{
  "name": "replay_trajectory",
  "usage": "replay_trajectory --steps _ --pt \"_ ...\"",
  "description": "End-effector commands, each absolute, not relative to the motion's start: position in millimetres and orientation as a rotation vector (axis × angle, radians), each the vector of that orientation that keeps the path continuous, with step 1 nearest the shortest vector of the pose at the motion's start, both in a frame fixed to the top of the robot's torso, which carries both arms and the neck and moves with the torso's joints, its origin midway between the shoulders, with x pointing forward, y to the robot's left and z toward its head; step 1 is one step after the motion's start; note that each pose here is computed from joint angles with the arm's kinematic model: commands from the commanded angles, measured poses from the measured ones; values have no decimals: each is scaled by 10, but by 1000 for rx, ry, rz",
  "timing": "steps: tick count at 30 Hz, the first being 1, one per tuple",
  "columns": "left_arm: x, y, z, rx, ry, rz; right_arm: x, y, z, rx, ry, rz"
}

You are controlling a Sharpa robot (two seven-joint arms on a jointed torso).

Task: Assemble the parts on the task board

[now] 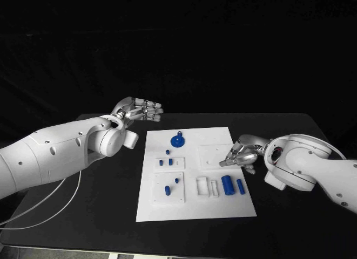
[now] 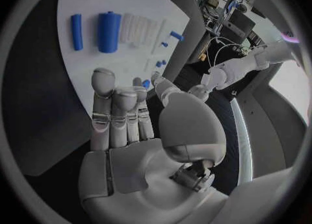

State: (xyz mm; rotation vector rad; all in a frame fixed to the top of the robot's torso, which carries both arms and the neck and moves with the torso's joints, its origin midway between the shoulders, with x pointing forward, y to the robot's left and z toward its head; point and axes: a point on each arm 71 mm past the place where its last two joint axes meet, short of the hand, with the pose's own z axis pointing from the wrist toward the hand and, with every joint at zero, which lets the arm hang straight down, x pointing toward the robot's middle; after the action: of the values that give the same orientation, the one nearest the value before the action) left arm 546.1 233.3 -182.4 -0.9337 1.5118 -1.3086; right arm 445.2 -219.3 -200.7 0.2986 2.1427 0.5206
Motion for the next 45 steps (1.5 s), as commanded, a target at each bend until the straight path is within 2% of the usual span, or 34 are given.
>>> replay_trajectory --steps 1,11,27,35,45 --pt "5428 2305 -1829 -911 1520 -1345 4390 -2275 -2112 308 2316 390" --pt "5358 2311 -1852 -872 1546 -1373 4383 -2372 -2191 263 2349 289" --pt "5345 2314 -1862 -866 1553 -1374 4349 -2305 -2379 213 2382 241" --pt "5338 2300 -1865 -865 1559 -1378 4350 -2235 -2547 171 2379 194" --pt "5335 2295 -1870 -866 1567 -1379 4337 -2045 -2690 149 2368 200"
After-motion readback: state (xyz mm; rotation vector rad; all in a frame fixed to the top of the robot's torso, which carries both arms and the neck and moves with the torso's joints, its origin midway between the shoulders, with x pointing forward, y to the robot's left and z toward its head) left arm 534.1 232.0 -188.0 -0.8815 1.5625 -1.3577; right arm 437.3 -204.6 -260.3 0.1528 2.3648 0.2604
